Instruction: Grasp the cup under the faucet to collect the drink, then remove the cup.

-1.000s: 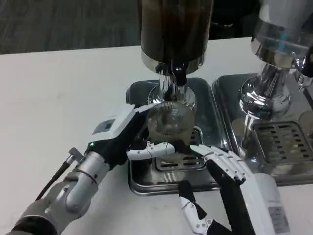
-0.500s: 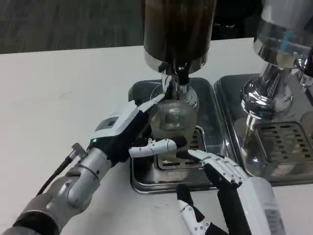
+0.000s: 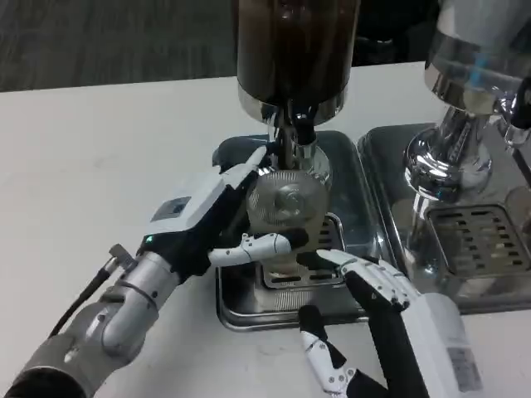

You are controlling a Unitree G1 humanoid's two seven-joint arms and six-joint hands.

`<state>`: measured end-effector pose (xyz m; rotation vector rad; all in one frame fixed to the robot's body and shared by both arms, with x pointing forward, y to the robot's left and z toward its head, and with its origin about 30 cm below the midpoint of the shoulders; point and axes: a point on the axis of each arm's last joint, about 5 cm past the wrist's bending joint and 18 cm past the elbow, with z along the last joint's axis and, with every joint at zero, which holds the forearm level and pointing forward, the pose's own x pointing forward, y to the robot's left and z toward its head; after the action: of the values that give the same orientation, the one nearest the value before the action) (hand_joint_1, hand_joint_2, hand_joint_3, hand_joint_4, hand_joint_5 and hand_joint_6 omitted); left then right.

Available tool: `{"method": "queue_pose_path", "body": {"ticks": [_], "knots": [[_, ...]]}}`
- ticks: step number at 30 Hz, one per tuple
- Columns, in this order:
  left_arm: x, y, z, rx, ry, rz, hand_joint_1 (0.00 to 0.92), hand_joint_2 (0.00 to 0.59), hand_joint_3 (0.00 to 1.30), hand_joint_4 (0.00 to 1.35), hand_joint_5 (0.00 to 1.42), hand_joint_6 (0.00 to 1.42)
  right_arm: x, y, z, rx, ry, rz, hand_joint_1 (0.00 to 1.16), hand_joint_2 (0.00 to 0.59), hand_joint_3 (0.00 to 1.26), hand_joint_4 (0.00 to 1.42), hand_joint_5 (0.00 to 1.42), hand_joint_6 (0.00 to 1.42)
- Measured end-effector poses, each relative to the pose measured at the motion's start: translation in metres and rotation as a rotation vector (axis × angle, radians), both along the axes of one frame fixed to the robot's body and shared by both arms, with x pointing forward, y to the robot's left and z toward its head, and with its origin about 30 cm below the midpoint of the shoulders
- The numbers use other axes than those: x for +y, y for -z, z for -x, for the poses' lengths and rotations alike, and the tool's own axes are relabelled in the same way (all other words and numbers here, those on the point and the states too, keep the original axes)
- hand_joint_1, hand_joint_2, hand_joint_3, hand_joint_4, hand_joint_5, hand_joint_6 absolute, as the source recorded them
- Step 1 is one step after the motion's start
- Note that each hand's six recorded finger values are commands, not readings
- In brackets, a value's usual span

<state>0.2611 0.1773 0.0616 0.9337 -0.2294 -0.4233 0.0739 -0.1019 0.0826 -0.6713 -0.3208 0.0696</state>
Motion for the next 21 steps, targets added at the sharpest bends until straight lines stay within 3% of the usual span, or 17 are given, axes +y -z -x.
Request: {"method": "queue_pose_path", "body": {"ticks": [11,21], "knots": [[0.008,-0.007,0.005,-0.061,0.0,0.031,0.049,0.078,0.0,0.0,0.07,0.0,0.0006,0.0029,-0.001,0.009,-0.008,-0.002,0.48,0.48,0.38,0.31,0.3,0.2],[0.034,-0.016,0.02,-0.144,-0.071,0.121,0.048,0.077,0.0,0.0,0.07,0.0,0.0004,0.0023,-0.003,-0.002,-0.012,-0.009,0.48,0.48,0.39,0.31,0.3,0.2]]}}
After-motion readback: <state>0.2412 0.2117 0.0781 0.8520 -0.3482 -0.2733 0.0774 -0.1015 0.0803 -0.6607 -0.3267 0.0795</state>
